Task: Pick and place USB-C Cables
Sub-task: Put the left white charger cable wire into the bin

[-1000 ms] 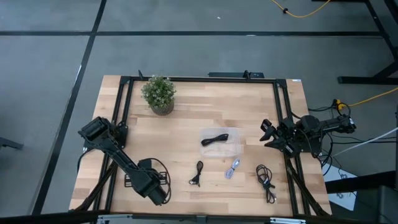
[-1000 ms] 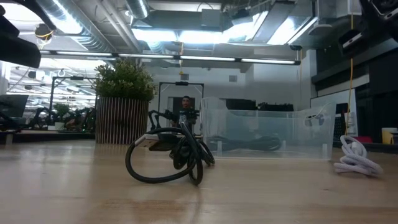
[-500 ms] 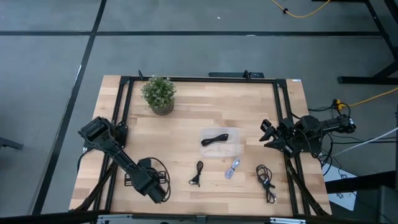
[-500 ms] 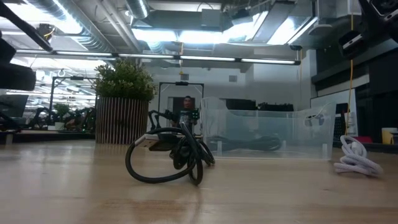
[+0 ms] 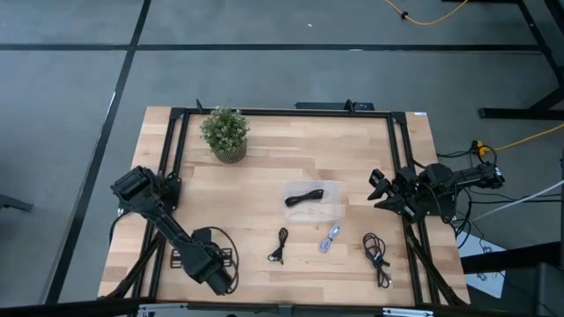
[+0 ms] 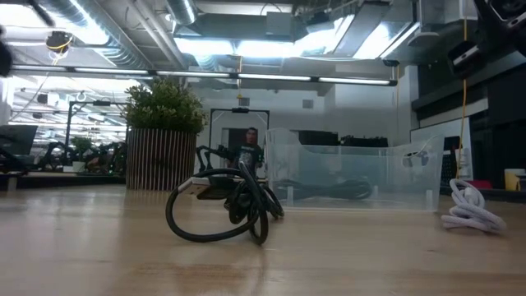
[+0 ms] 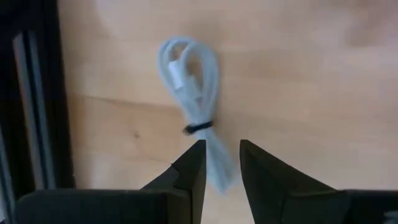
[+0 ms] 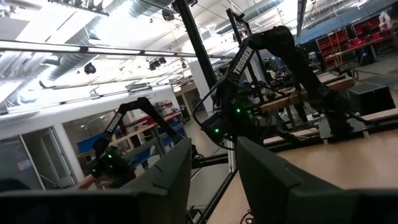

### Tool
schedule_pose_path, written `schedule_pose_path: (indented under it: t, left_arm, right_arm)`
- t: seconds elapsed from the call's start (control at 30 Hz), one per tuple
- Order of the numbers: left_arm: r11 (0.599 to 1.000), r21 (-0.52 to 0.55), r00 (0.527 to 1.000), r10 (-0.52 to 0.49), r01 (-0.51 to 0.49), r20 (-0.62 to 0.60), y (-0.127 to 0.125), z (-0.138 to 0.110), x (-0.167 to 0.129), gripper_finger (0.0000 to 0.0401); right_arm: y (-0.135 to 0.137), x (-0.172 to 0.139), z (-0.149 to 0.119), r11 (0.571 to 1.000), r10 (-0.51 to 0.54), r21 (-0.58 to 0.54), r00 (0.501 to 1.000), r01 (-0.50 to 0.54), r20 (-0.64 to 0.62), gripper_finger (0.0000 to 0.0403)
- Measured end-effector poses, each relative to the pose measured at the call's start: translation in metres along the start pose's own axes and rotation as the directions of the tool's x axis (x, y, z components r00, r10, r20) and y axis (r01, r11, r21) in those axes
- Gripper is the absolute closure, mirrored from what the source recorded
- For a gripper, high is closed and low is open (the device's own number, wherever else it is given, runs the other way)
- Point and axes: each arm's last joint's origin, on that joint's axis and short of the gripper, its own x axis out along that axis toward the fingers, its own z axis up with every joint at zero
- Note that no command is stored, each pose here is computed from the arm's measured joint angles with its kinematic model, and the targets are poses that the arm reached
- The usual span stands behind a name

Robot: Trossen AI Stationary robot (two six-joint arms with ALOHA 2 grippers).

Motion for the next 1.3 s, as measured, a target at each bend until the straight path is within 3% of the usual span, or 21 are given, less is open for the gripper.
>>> schedule_pose_path:
  t: [0.27,0.63,0.9,1.0,1.1,1.2,1.3]
  left_arm:
    - [1.0,0.0,1.0,-0.021,0.021,-0.012,0.002,-0.003,0.011,0.031]
    - [0.999,0.009,0.999,0.037,-0.037,-0.014,-0.002,-0.012,0.038,0.031]
    - [0.996,0.089,1.0,0.018,-0.018,0.004,-0.007,-0.013,0.044,0.0312]
    - [0.991,0.128,0.999,0.033,-0.03,-0.025,-0.007,-0.013,0.043,0.0332]
    - [0.984,0.178,0.998,0.037,-0.028,-0.049,-0.009,-0.014,0.043,0.0377]
    - [0.967,0.255,1.0,-0.024,0.026,-0.011,-0.013,-0.013,0.04,0.0388]
    - [0.934,0.327,0.983,-0.173,0.143,0.064,-0.029,-0.008,0.025,0.0394]
  right_arm:
    - [0.0,0.0,0.0,0.999,0.005,0.04,1.0,-0.005,-0.004,0.0269]
    - [0.0,0.0,0.0,0.999,0.005,0.04,1.0,-0.005,-0.004,0.0269]
    - [0.0,0.0,0.0,0.999,0.006,0.04,1.0,-0.005,-0.004,0.0269]
    - [0.0,0.0,0.0,0.999,0.006,0.04,1.0,-0.006,-0.004,0.0269]
    - [0.0,0.0,0.0,0.999,0.006,0.038,1.0,-0.006,-0.004,0.0269]
    - [0.0,0.0,0.0,0.999,0.006,0.038,1.0,-0.006,-0.004,0.0269]
    - [0.0,0.0,0.0,0.999,0.006,0.037,1.0,-0.006,-0.004,0.0269]
